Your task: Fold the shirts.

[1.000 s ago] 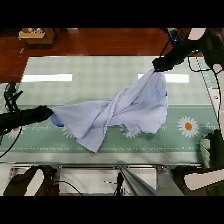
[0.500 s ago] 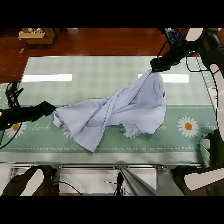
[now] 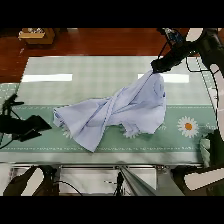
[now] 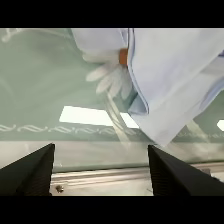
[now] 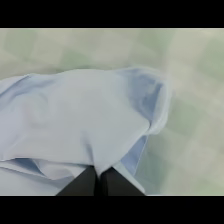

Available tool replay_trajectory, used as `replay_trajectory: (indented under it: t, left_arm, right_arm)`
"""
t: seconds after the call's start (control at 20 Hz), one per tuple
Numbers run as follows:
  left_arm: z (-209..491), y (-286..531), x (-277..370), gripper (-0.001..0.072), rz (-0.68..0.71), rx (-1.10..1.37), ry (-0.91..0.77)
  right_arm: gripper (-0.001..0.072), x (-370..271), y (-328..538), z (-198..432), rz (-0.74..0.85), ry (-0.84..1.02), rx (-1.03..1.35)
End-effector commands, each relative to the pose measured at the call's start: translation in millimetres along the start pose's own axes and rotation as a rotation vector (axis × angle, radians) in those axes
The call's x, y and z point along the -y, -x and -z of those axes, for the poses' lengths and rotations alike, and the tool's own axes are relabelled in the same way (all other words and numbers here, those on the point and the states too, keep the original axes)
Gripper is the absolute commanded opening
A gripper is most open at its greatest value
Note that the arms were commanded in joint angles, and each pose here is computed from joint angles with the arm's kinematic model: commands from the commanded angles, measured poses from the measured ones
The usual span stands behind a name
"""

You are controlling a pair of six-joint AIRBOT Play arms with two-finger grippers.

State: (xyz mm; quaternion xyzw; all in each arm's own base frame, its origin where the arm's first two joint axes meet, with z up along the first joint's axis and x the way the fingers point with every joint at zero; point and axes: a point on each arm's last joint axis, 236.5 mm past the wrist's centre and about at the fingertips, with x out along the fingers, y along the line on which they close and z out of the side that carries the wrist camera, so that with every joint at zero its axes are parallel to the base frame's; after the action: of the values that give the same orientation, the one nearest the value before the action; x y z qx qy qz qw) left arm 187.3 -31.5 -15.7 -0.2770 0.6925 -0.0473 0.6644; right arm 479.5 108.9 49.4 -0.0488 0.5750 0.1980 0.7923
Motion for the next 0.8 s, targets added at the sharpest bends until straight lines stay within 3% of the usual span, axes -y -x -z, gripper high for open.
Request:
replay_trajectory:
  t: [0.0, 0.25, 0.6, 0.65, 0.7, 0.75]
  left_arm:
    - [28.2, -39.6, 4.7, 0.0676, -0.027, -0.099, -0.005]
    - [9.1, -82.0, 28.6, 0.0676, -0.033, -0.011, -0.095]
    - [19.3, -141.9, 42.0, 0.0671, -0.043, -0.148, -0.109]
    - [16.6, -146.1, 48.3, 0.0599, -0.020, -0.146, -0.109]
    - [13.2, -146.5, 54.9, 0.0251, 0.003, -0.138, -0.105]
    - [8.4, -143.6, 61.7, 0.0029, 0.021, -0.125, -0.127]
  right_arm:
    - [0.0028, 8.1, 1.0, 4.6, 0.010, -0.011, -0.015]
    - [0.0028, 14.8, 2.9, 9.0, 0.008, -0.032, -0.026]
    - [0.0028, 14.4, 2.9, 10.6, 0.007, -0.031, -0.033]
    - [0.0028, 14.5, 2.9, 11.2, 0.007, -0.032, -0.035]
    - [0.0028, 14.3, 3.0, 12.1, 0.006, -0.031, -0.039]
    - [0.0028, 14.0, 3.0, 13.4, 0.005, -0.031, -0.044]
